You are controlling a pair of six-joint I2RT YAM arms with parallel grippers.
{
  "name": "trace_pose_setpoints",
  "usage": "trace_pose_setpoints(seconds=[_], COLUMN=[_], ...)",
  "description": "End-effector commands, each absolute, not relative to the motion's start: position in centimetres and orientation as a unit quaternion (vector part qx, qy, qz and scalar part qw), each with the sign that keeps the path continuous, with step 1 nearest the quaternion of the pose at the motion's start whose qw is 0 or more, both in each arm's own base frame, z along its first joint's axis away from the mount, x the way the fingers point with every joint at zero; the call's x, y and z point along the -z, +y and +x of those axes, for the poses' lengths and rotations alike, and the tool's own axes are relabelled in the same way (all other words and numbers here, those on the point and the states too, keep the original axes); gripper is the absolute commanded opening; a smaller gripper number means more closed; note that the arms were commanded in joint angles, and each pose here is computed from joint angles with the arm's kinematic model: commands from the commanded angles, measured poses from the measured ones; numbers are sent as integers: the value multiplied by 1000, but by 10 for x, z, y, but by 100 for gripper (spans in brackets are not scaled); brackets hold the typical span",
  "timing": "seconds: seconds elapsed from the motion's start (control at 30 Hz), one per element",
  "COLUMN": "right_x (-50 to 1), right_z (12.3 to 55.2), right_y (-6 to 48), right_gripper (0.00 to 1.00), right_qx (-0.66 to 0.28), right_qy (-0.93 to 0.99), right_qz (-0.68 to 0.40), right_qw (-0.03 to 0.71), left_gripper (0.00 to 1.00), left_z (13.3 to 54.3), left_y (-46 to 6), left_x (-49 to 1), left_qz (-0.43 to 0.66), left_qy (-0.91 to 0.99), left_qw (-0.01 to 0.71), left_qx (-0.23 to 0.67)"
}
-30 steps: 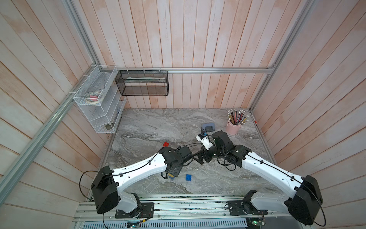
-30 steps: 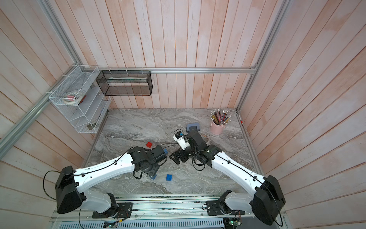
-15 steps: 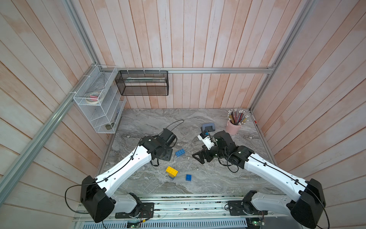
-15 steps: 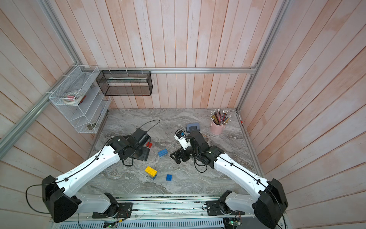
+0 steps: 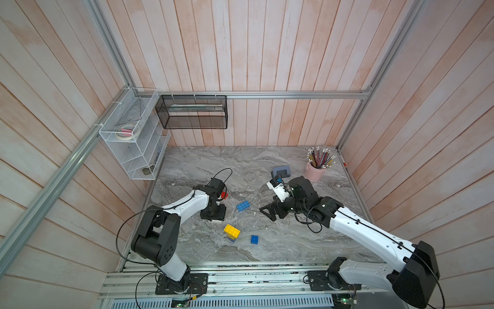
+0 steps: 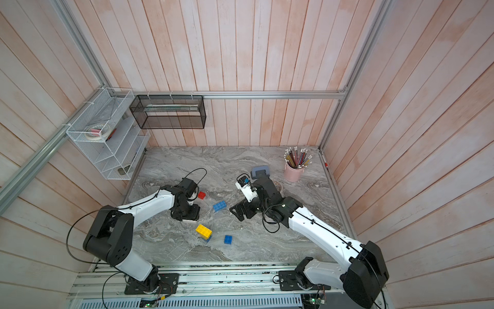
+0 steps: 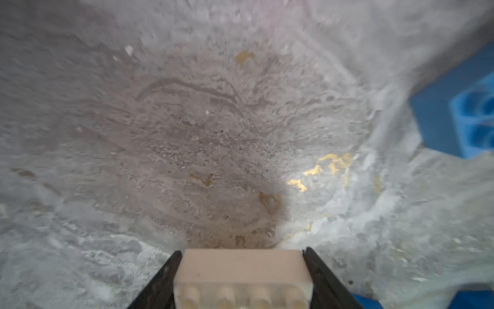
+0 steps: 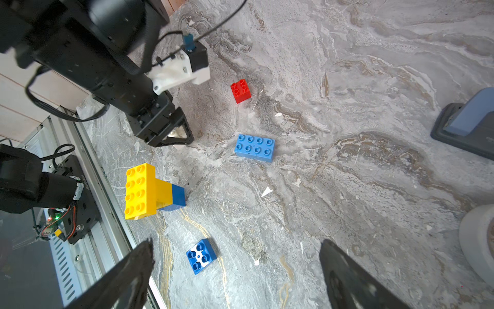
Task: Assemble a spoon with lego
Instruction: Place the lego brick at the center of the board, then pick up the lego brick from the center of the board.
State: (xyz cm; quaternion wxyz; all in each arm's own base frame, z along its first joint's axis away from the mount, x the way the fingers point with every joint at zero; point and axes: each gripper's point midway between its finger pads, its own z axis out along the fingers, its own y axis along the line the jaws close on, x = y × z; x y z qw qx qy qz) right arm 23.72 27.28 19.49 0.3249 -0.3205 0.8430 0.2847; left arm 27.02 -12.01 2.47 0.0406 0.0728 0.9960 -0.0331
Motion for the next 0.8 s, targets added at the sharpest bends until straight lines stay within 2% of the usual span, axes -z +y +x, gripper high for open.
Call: trace_pose_setpoints(seconds=[0.0, 0.13, 0.3, 0.4, 0.6, 0.77], right_x=[-196, -197, -195, -195, -194, -192], right_z=[235, 234, 234, 233, 233, 232], right_y=[271, 270, 269, 270, 270, 269], right_gripper=[98, 98, 98, 98, 98, 98], right_qx=[-282, -281, -280, -281, -281, -281], right_qy=[839, 839, 840, 840, 840, 841], right_qz=[-325, -325, -325, -327, -328, -328], right_qw=[332, 333, 331, 330, 329, 325], left_gripper=[52, 58, 81, 88, 89, 82], left_z=[280, 278, 277, 277, 275, 272], left_y=[-130, -129, -129, -129, -125, -124], left_x=[-17, -5, -12, -20, -30, -22], left_qz=[84, 85, 81, 76, 74, 77], left_qy=[994, 994, 994, 994, 994, 995], left_qw=[52, 39, 48, 55, 60, 40], left_qx=[55, 50, 55, 58, 51, 42])
